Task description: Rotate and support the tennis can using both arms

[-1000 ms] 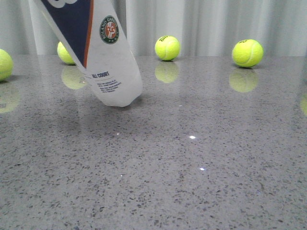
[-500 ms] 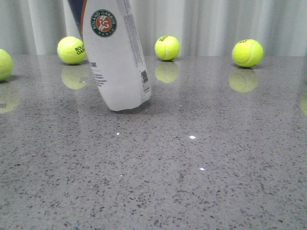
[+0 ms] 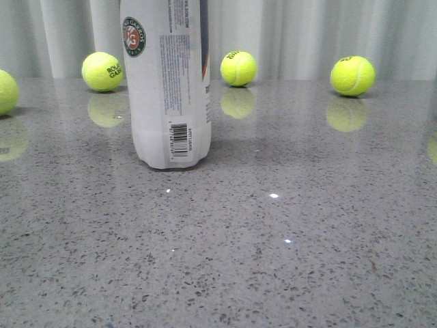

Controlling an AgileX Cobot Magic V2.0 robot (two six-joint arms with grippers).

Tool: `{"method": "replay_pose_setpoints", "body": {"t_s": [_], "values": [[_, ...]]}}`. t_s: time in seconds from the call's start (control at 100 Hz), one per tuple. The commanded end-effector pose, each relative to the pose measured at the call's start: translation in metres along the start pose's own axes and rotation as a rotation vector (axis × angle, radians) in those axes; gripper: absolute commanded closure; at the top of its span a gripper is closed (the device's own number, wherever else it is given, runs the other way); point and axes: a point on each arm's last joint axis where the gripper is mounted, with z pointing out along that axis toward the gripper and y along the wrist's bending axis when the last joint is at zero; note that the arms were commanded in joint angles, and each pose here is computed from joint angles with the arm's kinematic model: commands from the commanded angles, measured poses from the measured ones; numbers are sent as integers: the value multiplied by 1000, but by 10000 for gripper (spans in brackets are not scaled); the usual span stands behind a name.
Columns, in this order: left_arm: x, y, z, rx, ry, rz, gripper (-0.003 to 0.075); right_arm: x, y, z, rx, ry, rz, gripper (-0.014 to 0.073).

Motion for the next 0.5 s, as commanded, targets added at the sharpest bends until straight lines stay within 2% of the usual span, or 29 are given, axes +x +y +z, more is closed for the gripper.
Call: {"method": "replay_pose_setpoints", "body": {"t_s": [0.0, 0.15, 0.22, 0.29, 0.49], "values": [[-11, -12, -27, 32, -130, 12, 260, -15, 1, -2, -3, -89, -15, 652], [-14, -12, -31, 25, -179, 23, 262, -15, 1, -2, -3, -89, -15, 652], [-18, -14, -40, 10, -243, 44, 295, -15, 1, -2, -3, -89, -15, 652], [-20, -17, -52, -16, -307, 67, 380, -15, 1, -2, -3, -89, -15, 652], [-17, -26, -87, -80, -465, 132, 724, -15, 1, -2, -3, -89, -15, 652]]}}
